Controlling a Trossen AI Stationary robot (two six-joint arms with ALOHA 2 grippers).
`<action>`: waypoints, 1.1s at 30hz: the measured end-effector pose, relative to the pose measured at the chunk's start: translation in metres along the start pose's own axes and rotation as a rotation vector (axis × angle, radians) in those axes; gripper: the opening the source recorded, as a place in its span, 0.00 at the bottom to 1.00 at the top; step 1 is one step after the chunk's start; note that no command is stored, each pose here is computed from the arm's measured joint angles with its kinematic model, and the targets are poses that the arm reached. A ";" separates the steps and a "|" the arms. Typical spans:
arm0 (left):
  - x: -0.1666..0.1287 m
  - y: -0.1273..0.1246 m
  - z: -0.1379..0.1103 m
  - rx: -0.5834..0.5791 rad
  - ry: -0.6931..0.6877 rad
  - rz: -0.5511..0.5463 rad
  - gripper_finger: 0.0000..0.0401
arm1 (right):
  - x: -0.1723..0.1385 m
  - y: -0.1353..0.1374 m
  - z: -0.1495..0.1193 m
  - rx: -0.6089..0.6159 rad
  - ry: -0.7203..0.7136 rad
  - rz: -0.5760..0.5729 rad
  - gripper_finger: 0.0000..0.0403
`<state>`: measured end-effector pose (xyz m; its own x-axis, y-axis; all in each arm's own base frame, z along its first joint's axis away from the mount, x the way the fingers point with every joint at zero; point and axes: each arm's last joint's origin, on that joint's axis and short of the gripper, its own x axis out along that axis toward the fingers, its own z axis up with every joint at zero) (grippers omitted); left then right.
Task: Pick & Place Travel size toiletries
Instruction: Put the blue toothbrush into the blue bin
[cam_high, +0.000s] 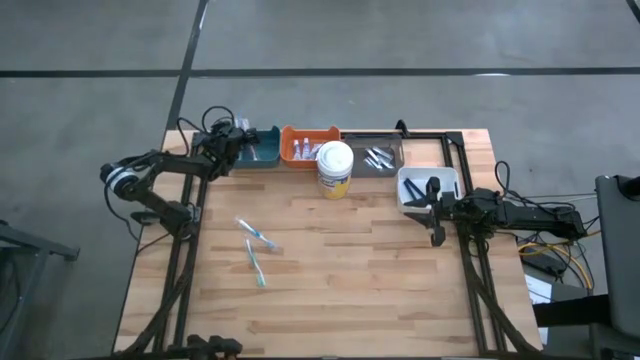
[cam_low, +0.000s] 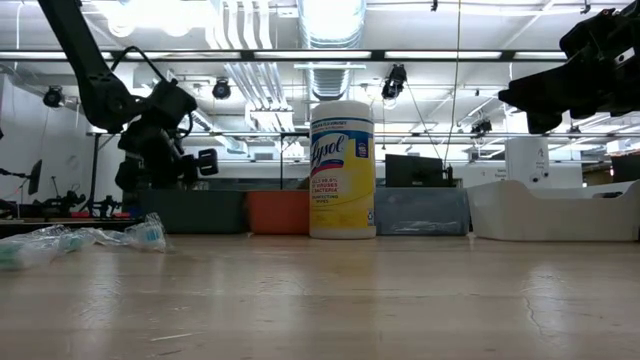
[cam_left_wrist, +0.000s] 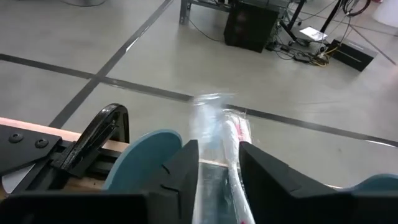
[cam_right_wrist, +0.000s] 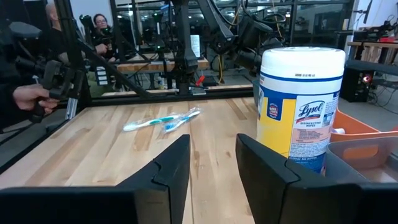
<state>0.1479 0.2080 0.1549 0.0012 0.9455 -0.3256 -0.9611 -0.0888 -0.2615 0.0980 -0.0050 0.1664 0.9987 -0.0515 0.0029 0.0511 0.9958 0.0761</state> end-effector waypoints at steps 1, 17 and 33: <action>0.000 0.000 0.000 0.000 0.000 -0.001 0.31 | 0.000 0.000 0.000 0.000 0.000 0.000 0.30; -0.025 -0.015 0.029 0.044 -0.016 -0.337 0.38 | 0.000 0.000 0.000 0.002 0.000 0.000 0.31; -0.078 -0.043 0.037 0.223 -0.027 -0.797 0.38 | 0.000 0.000 0.000 0.002 0.000 0.000 0.30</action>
<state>0.1785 0.1499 0.2254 0.7016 0.7061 -0.0959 -0.7070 0.6730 -0.2174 0.0980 -0.0050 0.1662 0.9987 -0.0511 0.0026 0.0507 0.9957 0.0779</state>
